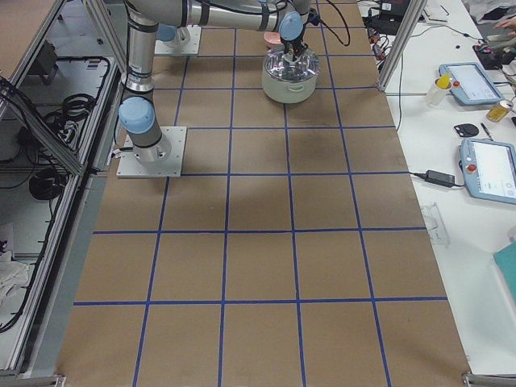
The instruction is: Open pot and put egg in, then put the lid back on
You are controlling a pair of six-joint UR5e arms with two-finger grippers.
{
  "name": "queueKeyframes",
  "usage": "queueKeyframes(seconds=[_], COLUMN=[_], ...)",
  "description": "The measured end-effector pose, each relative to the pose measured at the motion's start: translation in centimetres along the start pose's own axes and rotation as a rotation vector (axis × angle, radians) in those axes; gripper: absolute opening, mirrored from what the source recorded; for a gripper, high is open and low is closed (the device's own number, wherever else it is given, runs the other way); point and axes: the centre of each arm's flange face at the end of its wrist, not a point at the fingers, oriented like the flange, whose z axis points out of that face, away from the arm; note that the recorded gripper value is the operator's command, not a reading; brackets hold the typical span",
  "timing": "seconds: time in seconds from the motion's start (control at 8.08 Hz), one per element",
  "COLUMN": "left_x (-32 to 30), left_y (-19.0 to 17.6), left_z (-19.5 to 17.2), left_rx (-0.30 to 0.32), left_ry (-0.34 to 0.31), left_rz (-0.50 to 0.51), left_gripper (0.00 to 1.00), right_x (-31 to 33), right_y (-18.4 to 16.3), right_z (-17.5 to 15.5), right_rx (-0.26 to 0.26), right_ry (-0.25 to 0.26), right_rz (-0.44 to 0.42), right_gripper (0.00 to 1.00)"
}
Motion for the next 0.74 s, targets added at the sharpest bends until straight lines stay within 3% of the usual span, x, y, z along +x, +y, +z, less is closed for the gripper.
queueKeyframes(seconds=[0.74], left_x=[0.07], left_y=[-0.08], left_z=[-0.27], left_rx=[0.005], left_ry=[0.012], left_rz=[0.004], left_gripper=[1.00], right_x=[0.11], right_y=[-0.03], right_z=[1.00], right_rx=[-0.022], right_ry=[-0.013], right_rz=[0.004], right_gripper=[0.01])
